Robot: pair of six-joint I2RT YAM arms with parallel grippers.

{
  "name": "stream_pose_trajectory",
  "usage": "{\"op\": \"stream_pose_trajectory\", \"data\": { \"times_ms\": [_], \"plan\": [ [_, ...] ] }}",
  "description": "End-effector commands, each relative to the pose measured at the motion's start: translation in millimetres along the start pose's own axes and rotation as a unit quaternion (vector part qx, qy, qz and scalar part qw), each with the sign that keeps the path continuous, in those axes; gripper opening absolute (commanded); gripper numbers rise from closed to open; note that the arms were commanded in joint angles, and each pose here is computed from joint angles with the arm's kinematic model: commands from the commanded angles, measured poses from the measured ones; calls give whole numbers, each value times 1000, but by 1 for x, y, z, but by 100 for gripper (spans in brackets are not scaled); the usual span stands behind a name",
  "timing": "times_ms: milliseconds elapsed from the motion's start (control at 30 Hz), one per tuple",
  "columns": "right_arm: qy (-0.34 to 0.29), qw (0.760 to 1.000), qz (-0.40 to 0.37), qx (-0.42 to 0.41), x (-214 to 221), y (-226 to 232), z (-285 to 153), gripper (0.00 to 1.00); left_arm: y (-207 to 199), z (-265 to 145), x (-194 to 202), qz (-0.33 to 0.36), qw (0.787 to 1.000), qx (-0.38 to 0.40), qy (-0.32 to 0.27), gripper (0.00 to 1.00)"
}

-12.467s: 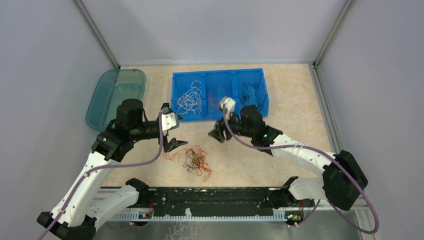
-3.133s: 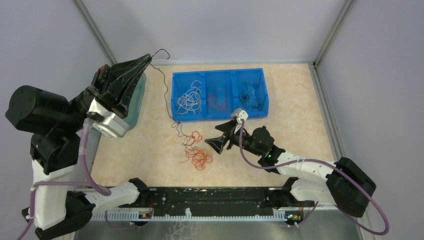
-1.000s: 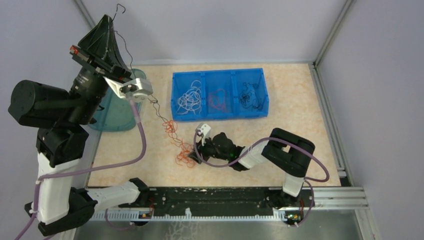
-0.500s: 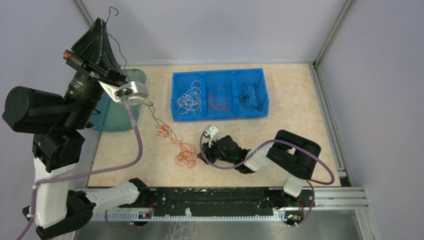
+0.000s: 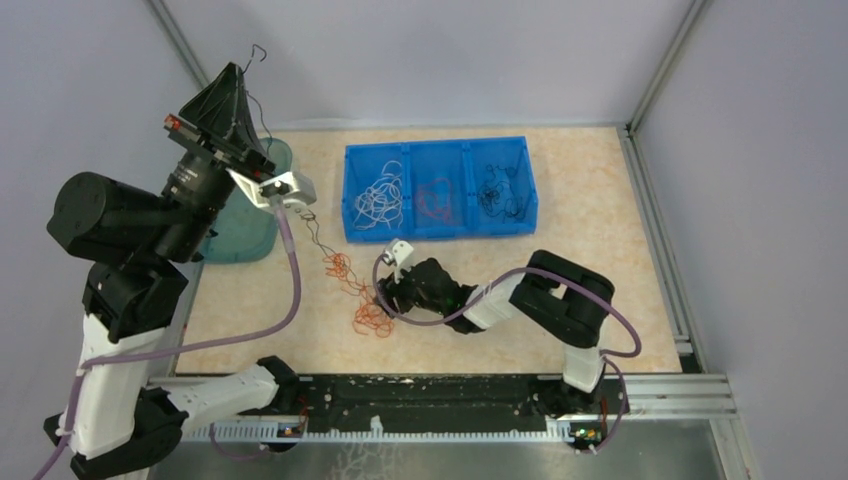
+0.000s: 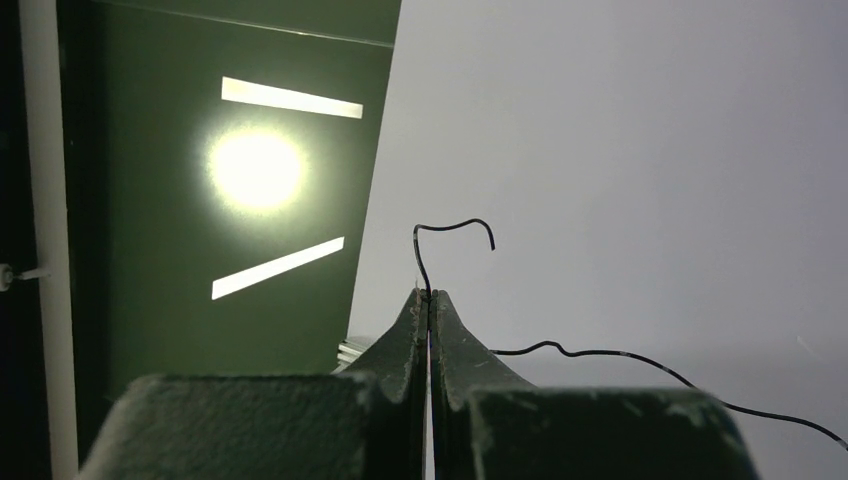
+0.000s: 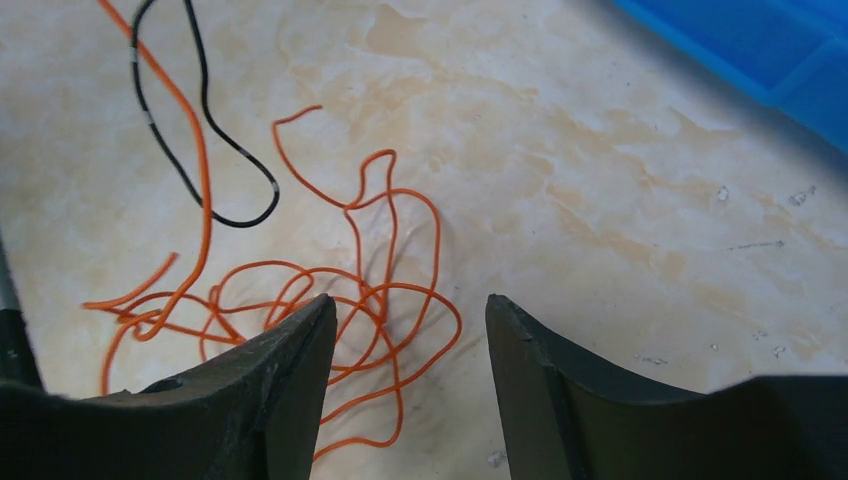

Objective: Untangle the cables

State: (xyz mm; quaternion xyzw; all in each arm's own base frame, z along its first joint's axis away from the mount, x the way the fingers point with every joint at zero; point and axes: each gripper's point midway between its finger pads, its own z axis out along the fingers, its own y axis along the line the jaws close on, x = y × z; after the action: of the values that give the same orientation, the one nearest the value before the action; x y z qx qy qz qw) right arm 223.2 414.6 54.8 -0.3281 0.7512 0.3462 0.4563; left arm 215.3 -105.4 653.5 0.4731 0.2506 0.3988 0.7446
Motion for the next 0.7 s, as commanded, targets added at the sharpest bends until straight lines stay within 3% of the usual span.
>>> {"op": "stream_pose_trajectory", "data": {
  "times_ms": [0, 267, 400, 533, 667],
  "plan": [
    [16, 999, -31, 38, 7, -14, 17, 56, -2, -7, 8, -9, 1000, 3, 20, 0],
    [23, 997, -30, 63, 19, -36, 16, 49, 10, -19, 20, 7, 999, 6, 52, 0],
    [9, 999, -24, 27, 16, -27, 18, 30, 9, -25, 24, 8, 998, 10, 63, 0],
    [-3, 1000, -22, -4, 11, -16, 19, 3, 0, -29, 28, 4, 997, 23, 73, 0],
    [-17, 1000, -23, -7, 0, -13, 12, 0, -26, -41, 35, -19, 994, 57, 95, 0]
  ]
}}
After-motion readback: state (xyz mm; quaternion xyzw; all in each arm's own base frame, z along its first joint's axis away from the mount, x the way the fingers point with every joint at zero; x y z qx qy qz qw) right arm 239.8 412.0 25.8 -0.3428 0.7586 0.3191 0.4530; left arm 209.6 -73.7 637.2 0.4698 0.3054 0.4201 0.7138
